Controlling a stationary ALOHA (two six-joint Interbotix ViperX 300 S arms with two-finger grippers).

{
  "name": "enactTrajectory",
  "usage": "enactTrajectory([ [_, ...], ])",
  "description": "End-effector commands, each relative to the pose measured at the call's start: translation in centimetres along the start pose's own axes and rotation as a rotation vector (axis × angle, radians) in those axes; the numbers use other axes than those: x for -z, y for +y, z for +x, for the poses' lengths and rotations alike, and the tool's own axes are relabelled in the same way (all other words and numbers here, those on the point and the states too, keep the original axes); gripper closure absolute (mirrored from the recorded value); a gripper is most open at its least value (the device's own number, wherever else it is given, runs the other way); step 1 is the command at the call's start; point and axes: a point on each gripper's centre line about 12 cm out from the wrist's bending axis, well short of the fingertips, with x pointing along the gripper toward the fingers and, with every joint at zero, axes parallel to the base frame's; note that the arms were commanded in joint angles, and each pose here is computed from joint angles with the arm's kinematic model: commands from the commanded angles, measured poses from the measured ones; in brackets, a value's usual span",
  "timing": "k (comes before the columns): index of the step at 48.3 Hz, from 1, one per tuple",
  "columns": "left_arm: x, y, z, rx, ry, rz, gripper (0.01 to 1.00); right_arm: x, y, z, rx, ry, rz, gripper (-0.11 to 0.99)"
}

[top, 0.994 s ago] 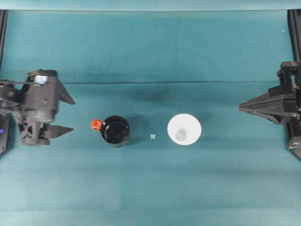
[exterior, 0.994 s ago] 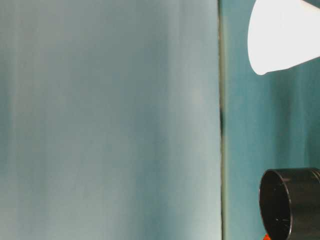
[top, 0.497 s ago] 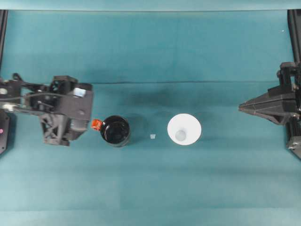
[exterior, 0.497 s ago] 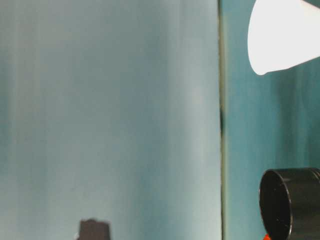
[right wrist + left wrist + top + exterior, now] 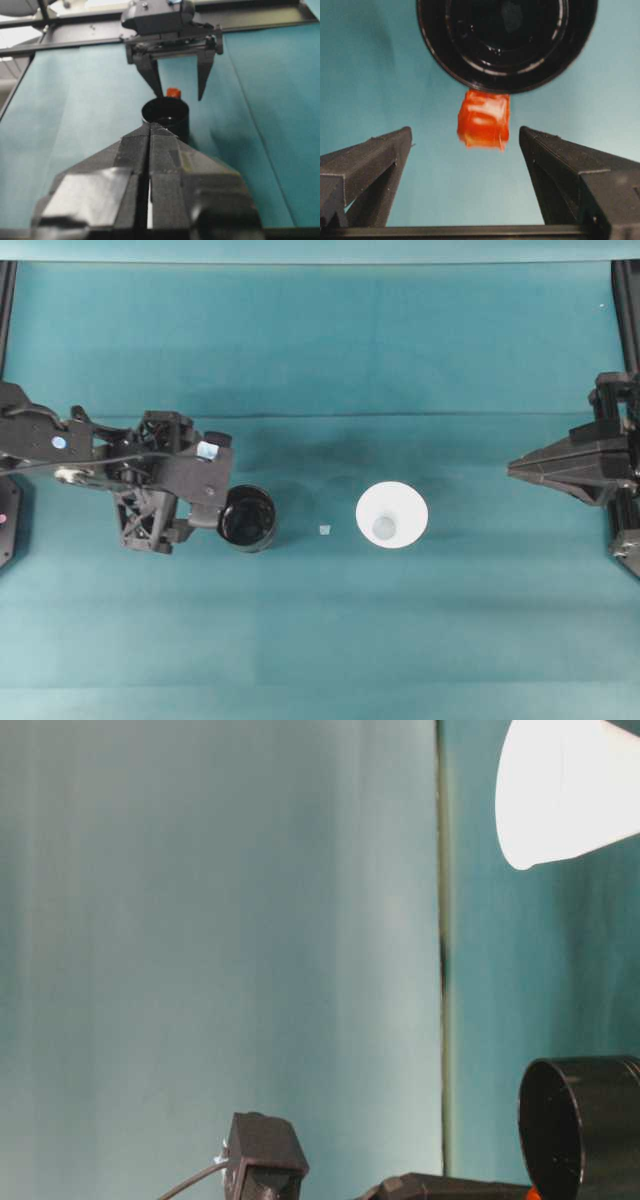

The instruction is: Put the paper cup into the moved red handle cup holder.

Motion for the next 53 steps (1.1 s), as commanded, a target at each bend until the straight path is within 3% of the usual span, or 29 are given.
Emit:
enactTrajectory([
  [1,-0.76,0.09,-0.12,-0.007,-0.032,0.004,0.048,-0.86,0.15,0.11,-0.005,-0.021,0.012,0.99],
  [53,-0.89,0.02,0.2,-0.004,-0.029,0.005,0.051,-0.73,0.11,0.11,-0.003,-0.018,0.012,0.99],
])
